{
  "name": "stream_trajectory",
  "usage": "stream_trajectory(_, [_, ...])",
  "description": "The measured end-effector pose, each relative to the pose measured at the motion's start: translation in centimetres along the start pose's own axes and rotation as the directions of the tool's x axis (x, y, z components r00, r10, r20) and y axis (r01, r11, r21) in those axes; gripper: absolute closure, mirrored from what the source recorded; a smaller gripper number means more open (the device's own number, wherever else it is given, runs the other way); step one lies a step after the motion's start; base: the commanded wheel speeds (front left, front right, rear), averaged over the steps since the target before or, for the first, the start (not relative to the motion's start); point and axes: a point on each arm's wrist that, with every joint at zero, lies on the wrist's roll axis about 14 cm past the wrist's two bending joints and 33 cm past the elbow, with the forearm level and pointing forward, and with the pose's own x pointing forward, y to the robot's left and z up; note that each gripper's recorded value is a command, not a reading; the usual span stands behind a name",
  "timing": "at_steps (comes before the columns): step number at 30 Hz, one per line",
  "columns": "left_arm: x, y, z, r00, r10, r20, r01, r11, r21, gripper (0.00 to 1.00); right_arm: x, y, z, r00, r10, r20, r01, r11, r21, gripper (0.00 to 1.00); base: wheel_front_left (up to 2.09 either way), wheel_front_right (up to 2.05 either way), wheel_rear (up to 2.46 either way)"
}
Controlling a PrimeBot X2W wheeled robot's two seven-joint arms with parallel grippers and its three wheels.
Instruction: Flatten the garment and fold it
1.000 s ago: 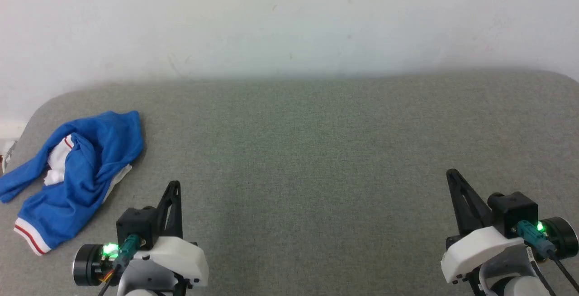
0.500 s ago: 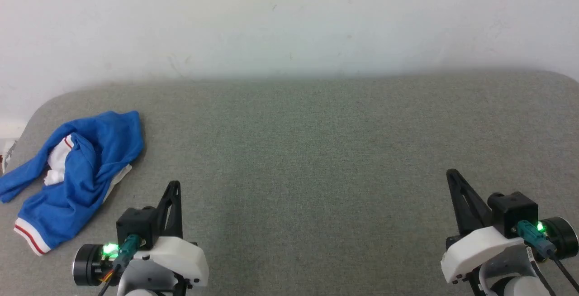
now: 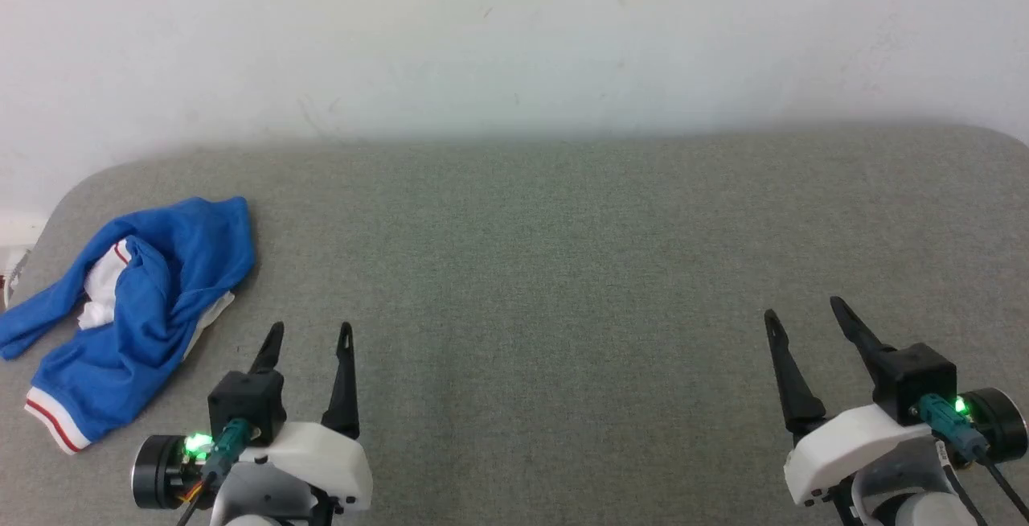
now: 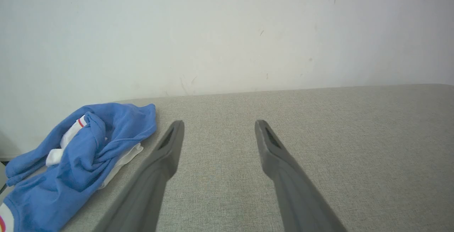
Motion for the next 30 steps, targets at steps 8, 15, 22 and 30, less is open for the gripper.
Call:
stream_trajectory(8, [-0.1, 0.0, 0.0, 1.000, 0.002, 0.008, -0.002, 1.000, -0.016, 0.00, 0.0, 0.0, 0.2, 1.000, -0.001, 0.016, 0.001, 1.000, 0.014, 0.00, 0.00, 0.00, 0.00])
stream_trajectory(15, [-0.4, 0.5, 0.0, 1.000, 0.020, 0.015, -0.019, 0.999, -0.026, 0.00, 0.3, 0.4, 0.5, 0.999, 0.013, 0.035, -0.014, 1.000, 0.025, 0.00, 0.00, 0.00, 0.00])
stream_trajectory(22, [-1.0, 1.2, 0.0, 0.999, 0.044, 0.024, -0.043, 0.998, -0.036, 0.00, 0.7, 1.2, 0.7, 0.998, 0.038, 0.051, -0.040, 0.999, 0.034, 0.00, 0.00, 0.00, 0.00])
stream_trajectory(30, [-1.9, 2.4, 0.0, 0.995, 0.088, 0.036, -0.086, 0.995, -0.046, 0.00, 1.3, 2.5, 0.5, 0.996, 0.077, 0.050, -0.079, 0.996, 0.042, 0.00, 0.00, 0.00, 0.00])
